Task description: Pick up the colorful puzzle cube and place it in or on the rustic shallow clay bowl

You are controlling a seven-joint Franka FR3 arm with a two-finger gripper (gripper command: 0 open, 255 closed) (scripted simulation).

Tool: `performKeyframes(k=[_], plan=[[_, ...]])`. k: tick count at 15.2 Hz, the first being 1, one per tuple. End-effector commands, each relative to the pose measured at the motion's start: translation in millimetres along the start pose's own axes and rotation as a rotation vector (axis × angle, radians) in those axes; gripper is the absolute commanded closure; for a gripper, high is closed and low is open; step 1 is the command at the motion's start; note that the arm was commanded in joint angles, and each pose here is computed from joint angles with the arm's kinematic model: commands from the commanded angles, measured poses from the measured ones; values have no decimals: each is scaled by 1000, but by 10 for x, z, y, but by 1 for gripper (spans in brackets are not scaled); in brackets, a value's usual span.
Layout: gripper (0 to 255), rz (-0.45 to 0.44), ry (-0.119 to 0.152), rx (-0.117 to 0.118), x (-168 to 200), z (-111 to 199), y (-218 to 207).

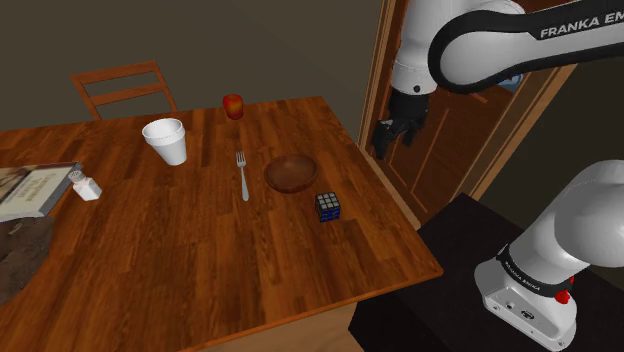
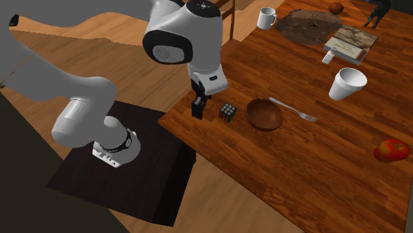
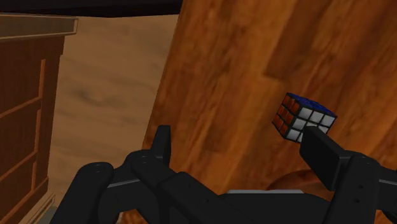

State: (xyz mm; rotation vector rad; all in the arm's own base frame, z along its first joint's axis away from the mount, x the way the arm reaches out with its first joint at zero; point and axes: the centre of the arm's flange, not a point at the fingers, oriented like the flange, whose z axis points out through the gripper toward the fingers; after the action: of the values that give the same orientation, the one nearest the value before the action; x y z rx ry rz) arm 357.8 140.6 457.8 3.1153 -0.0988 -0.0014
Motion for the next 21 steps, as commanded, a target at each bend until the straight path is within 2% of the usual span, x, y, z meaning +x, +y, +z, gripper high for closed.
performKeyframes(k=[1, 14, 21], plan=[[0, 10, 2, 4, 82, 188, -201], [0, 66, 5, 23, 595, 1334, -1339], [0, 68, 5, 24, 615, 1689, -1385]])
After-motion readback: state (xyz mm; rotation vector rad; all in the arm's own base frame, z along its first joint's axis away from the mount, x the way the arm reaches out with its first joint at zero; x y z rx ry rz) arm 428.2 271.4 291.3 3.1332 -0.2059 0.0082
